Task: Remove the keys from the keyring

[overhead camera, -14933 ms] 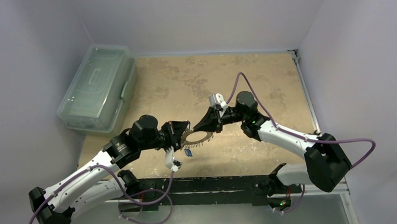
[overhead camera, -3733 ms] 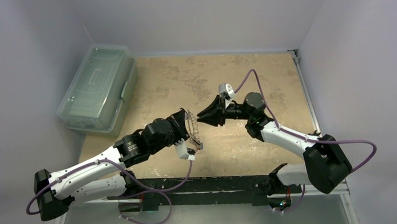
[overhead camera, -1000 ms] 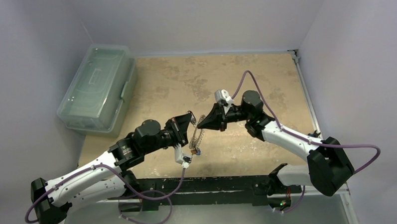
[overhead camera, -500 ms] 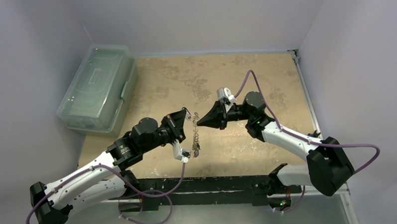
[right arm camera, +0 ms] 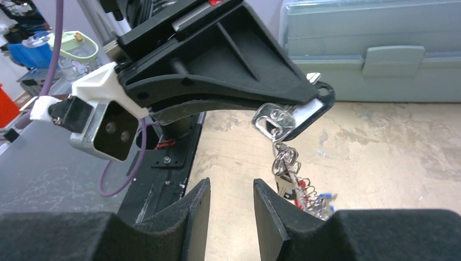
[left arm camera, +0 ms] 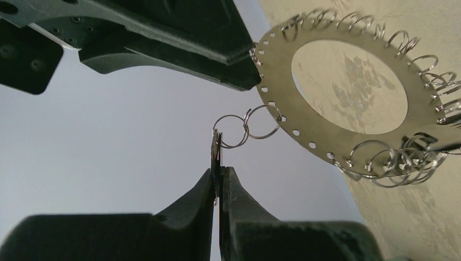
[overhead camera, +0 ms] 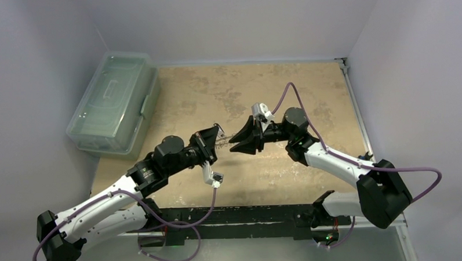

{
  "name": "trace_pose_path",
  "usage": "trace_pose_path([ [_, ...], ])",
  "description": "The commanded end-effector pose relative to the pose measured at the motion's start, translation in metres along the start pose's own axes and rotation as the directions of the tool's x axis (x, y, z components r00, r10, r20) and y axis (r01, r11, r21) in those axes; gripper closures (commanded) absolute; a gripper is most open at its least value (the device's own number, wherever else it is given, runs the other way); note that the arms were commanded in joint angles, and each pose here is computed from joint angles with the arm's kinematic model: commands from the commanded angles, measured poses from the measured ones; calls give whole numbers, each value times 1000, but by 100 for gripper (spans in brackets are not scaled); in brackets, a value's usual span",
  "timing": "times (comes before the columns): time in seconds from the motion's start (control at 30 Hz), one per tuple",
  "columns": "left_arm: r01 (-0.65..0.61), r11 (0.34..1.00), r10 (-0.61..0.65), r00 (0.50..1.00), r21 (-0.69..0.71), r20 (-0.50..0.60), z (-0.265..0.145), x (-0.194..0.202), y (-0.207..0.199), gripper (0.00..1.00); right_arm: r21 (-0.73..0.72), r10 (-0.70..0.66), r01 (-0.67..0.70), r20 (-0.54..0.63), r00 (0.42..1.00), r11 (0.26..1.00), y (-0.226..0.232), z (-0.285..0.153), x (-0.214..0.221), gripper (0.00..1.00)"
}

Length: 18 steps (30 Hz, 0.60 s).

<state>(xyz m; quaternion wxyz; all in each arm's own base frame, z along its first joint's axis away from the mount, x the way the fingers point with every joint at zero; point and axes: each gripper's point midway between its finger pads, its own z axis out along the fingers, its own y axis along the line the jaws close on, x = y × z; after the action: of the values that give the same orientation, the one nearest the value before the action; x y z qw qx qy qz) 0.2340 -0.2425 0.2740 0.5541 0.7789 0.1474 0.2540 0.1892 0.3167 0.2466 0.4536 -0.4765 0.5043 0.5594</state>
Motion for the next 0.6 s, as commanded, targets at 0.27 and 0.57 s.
trace_pose_path([
  [0.27, -82, 985, 93, 993, -152, 68, 5, -15, 23, 100, 175, -9, 16, -41, 999, 984, -37, -1, 4, 61],
  [0.57, -98, 985, 109, 991, -139, 72, 8, -18, 15, 100, 117, 14, -8, -42, 999, 993, -28, 1, 9, 68],
])
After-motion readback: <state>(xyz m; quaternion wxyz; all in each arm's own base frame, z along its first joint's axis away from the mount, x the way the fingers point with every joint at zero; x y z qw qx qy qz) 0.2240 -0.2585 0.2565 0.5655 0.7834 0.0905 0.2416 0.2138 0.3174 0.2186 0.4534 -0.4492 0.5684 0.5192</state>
